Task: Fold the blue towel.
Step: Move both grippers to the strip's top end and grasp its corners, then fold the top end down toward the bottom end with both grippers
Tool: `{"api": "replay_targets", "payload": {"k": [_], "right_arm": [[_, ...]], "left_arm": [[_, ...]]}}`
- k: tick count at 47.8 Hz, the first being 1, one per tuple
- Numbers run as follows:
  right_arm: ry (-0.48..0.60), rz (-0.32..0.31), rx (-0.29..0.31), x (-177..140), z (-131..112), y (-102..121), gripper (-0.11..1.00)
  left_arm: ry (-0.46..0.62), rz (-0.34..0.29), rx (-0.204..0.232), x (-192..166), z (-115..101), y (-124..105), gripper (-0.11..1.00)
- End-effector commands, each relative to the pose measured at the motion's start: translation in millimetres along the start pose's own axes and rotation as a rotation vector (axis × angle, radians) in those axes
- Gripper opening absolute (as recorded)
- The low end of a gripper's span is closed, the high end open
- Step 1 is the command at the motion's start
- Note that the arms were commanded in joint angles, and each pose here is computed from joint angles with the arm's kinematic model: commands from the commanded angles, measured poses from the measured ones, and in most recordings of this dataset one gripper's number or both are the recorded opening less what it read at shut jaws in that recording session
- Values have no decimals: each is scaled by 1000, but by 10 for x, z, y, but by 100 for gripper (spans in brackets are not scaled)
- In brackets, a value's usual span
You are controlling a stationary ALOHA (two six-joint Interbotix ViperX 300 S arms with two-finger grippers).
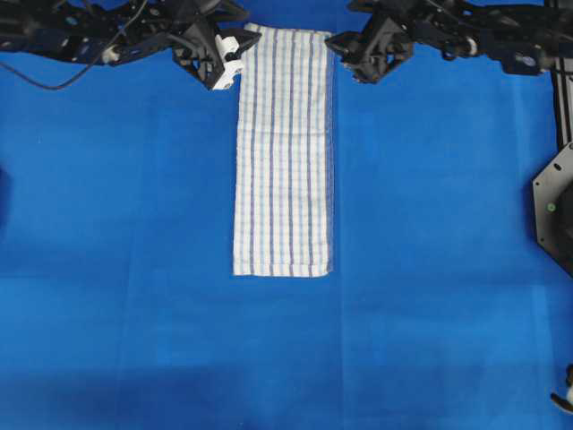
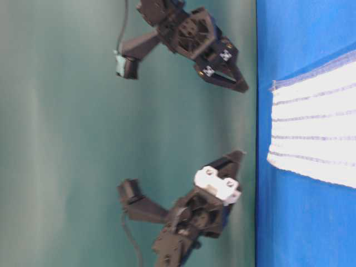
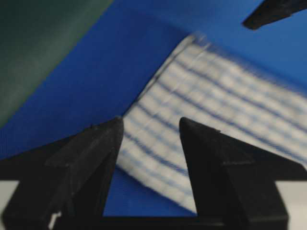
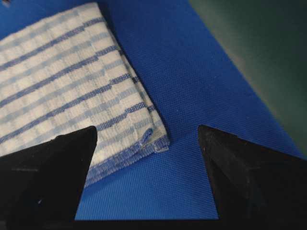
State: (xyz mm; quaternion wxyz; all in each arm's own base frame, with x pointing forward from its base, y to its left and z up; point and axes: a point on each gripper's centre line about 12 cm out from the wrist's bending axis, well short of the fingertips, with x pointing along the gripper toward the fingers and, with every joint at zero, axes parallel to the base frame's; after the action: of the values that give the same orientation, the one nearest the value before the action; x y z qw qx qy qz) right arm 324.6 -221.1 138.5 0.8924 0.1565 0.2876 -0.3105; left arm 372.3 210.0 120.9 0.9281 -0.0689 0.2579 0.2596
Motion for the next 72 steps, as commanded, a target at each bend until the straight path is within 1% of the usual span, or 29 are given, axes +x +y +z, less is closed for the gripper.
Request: {"api": "replay_targets", "payload": {"k": [1,7,22,29,33,36,37,39,42,47,49,53,57,63,66,72], "right_arm": [[-44,-6,30,48,120,-5,87],[-29,-19,59,173,40,-27,87],[1,-42,78,382,-126,-77,87],[12,-48,84,428,-167,-96,83],[19,-49,84,442,-188,-99,77],[25,-49,83,448,-208,-95,69],[28,-49,81,451,-215,-95,65],[31,-48,80,450,-224,-89,58],[33,-44,71,452,-236,-72,49],[37,-37,64,447,-246,-34,32],[41,-35,60,449,-259,-23,26],[40,-30,55,445,-258,3,15],[40,-27,54,444,-259,15,10],[39,-24,54,422,-242,26,10],[33,-18,54,372,-191,37,10],[6,-6,55,219,-63,59,10]], "left_arm": [[-32,13,-5,64,84,58,44],[-20,21,-8,176,-13,87,44],[16,45,-18,410,-223,197,44],[21,46,-18,469,-249,203,44],[19,46,-18,480,-244,203,43],[18,45,-17,477,-237,196,40],[18,45,-17,477,-237,196,39],[19,42,-15,475,-243,182,35],[20,37,-12,474,-249,154,27],[22,29,-6,467,-255,113,9],[22,27,-2,467,-255,105,6],[23,25,2,465,-260,97,6],[22,21,8,462,-254,82,6],[14,17,11,447,-222,61,6],[5,16,17,411,-183,54,6],[-23,9,41,289,-70,22,6]]}}
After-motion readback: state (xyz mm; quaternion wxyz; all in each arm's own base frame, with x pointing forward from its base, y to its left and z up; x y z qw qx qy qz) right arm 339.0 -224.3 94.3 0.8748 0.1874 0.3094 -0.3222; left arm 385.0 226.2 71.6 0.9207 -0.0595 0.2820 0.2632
